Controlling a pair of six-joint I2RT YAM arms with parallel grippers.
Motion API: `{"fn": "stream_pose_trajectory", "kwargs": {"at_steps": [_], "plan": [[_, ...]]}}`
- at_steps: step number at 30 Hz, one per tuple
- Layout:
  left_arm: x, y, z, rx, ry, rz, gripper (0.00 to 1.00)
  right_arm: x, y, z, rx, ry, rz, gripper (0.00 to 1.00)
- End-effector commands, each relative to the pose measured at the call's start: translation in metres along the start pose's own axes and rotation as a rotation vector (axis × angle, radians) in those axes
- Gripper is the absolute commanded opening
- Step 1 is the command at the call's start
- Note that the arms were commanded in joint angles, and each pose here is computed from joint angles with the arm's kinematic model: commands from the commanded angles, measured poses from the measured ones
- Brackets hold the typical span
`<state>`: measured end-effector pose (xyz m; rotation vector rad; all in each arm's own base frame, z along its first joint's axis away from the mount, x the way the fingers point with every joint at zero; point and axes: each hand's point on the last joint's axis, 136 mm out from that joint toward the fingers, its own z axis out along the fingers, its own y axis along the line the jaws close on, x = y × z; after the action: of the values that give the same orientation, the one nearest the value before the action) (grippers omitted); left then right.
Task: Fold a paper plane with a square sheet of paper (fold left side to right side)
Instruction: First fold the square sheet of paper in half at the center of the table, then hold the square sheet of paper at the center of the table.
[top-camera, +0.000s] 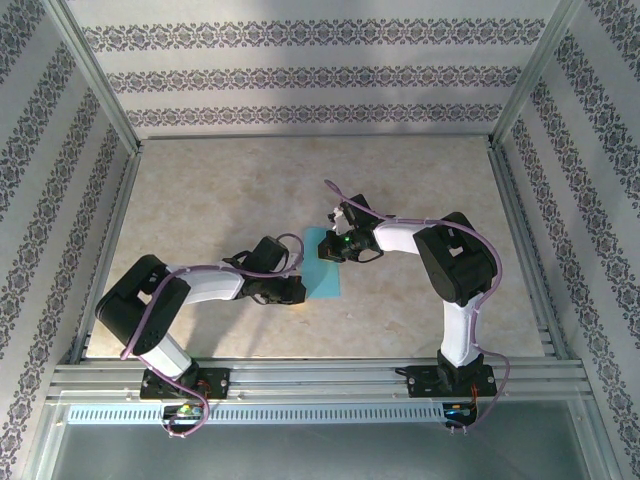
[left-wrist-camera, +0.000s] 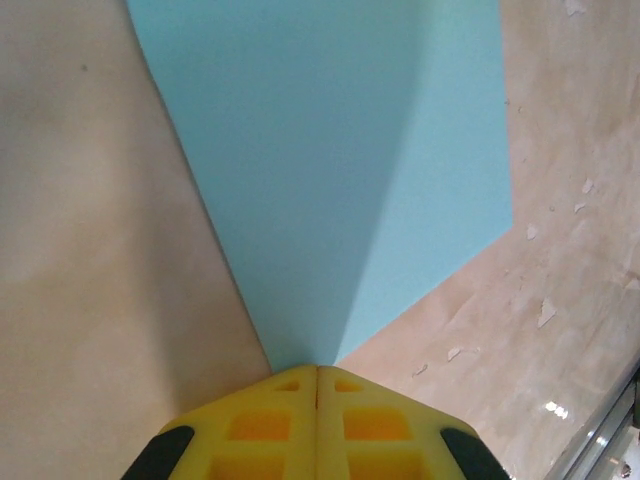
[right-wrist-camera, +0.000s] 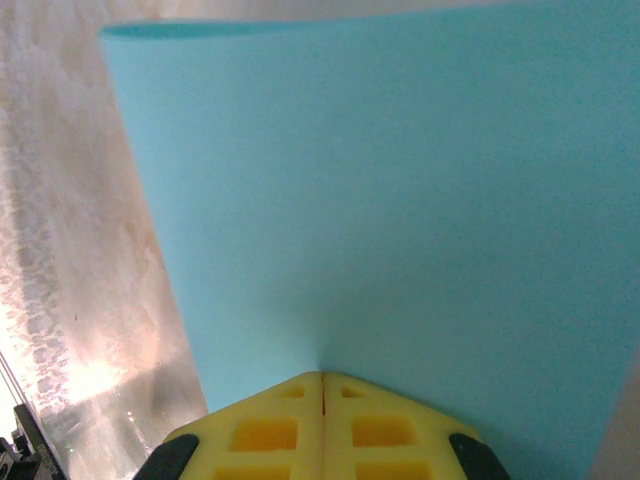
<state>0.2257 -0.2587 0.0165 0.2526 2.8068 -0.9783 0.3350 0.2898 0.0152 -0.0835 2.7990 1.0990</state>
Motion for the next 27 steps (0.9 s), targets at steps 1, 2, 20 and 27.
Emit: {"fn": "stream_pose_trajectory", "kwargs": {"at_steps": [1, 2, 20, 27], "plan": [[0.045, 0.020, 0.001, -0.078, 0.131, -0.033, 0.08, 0.013, -0.052, 0.008, 0.160, 0.023, 0.062, 0.00], [0.044, 0.019, 0.000, -0.078, 0.126, -0.032, 0.08, 0.013, -0.051, 0.009, 0.157, 0.023, 0.059, 0.00], [-0.066, -0.019, -0.031, 0.032, -0.044, 0.020, 0.10, 0.015, -0.033, 0.010, 0.092, 0.031, 0.004, 0.00], [-0.078, -0.012, -0.006, 0.029, -0.006, 0.039, 0.10, 0.017, -0.030, 0.010, 0.081, 0.039, 0.003, 0.00]]}}
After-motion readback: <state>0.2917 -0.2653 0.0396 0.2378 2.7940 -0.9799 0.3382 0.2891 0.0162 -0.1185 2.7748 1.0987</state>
